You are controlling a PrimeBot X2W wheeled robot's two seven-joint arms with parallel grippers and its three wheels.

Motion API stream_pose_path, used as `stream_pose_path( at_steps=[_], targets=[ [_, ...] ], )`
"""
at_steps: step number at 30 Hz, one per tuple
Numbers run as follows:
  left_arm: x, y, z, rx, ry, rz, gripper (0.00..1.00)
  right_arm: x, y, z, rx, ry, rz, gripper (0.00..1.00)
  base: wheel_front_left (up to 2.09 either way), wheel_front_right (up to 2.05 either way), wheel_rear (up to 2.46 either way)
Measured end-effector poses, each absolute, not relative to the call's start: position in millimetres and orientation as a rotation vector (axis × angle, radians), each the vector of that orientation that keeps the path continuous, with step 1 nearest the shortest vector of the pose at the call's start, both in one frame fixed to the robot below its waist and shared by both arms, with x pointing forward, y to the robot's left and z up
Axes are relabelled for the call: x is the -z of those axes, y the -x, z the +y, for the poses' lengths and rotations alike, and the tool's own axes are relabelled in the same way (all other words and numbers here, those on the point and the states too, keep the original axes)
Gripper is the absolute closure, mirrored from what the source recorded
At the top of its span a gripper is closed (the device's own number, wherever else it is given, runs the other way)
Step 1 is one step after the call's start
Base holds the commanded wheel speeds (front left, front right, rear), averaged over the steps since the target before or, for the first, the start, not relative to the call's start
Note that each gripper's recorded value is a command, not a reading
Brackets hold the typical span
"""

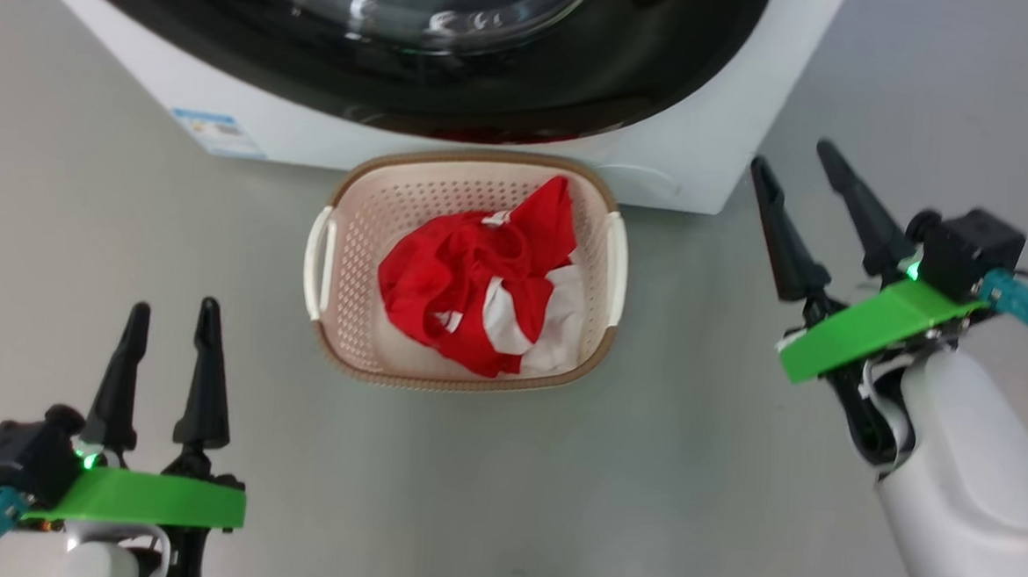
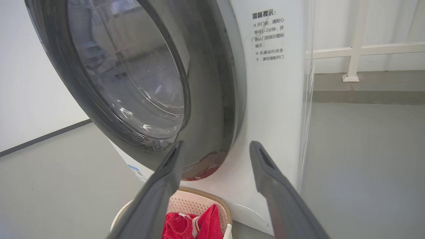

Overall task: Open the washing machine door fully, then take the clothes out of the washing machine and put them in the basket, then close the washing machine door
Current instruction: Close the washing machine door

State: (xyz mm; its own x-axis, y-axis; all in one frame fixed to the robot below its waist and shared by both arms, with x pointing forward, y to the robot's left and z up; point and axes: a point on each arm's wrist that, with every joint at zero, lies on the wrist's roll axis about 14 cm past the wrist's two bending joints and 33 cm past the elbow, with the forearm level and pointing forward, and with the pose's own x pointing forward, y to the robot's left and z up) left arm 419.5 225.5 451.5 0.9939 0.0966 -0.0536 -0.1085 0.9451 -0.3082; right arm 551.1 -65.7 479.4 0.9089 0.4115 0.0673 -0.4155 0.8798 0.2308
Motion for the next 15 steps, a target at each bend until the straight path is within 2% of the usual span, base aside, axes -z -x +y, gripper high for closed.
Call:
stream_pose_path(
  at_steps=[15],
  targets=[
    [-456,-409,210,-0.047,0.322,0.04,0.0,-475,-491,-122,-0.3,-0.224,0.028,0.0,0.0,0.0,0.0]
  ],
)
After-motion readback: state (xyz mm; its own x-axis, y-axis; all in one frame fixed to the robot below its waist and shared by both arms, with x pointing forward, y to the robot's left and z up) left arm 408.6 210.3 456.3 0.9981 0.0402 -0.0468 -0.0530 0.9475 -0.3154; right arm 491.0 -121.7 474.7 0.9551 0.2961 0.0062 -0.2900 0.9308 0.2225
